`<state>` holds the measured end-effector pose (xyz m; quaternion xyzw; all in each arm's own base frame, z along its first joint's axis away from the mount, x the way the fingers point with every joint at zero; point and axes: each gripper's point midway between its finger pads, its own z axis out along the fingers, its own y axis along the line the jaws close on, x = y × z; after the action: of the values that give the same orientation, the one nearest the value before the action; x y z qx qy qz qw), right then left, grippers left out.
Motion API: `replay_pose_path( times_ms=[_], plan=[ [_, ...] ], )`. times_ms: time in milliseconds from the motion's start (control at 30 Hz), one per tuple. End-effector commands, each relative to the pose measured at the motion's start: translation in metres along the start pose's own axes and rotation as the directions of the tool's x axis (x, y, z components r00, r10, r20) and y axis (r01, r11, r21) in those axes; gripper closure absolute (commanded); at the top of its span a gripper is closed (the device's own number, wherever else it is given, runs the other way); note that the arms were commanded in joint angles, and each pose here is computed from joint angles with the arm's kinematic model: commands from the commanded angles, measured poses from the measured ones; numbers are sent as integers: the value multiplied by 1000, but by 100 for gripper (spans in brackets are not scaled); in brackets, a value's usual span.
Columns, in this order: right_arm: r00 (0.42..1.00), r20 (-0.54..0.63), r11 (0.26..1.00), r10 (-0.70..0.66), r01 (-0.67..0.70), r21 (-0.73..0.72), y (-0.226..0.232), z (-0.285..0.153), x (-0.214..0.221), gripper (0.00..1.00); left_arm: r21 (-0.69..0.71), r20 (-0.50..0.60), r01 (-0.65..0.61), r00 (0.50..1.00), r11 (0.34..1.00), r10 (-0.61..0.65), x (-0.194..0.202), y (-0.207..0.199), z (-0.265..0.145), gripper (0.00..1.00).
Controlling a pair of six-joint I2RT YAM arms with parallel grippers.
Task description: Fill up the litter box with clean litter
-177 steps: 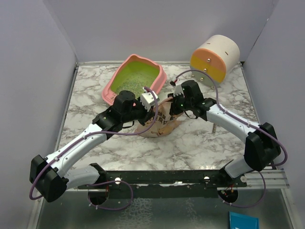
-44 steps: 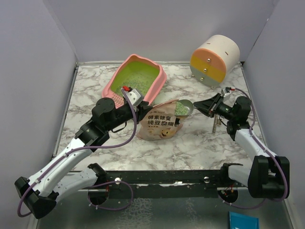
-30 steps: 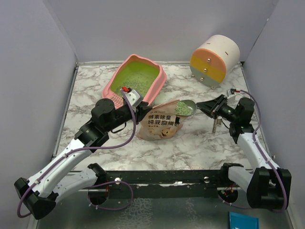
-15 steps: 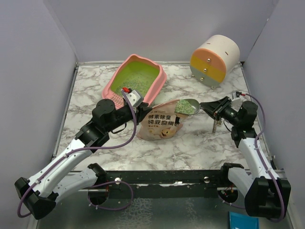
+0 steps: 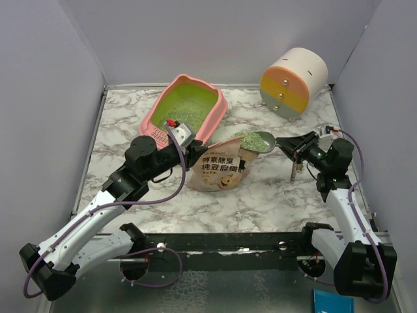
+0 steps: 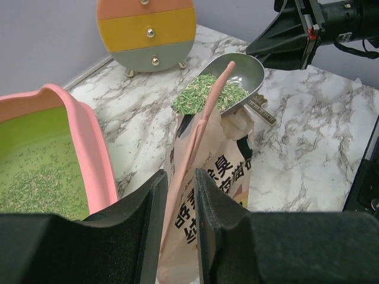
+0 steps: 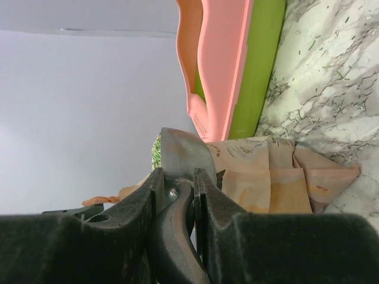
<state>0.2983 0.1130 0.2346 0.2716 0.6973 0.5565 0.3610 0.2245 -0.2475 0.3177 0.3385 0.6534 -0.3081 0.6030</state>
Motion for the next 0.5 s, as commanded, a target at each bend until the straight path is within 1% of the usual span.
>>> replay_pose_path(
  times_ms=[0, 467],
  plan=[
    [997, 72, 997, -29, 34, -66, 24, 0, -16, 99, -11, 42, -3, 999, 1000, 3, -10, 1, -5, 72],
    [994, 80, 992, -72, 80, -98, 45, 19, -41, 99, -23, 52, -10, 999, 1000, 11, -11, 2, -12, 72]
  ],
)
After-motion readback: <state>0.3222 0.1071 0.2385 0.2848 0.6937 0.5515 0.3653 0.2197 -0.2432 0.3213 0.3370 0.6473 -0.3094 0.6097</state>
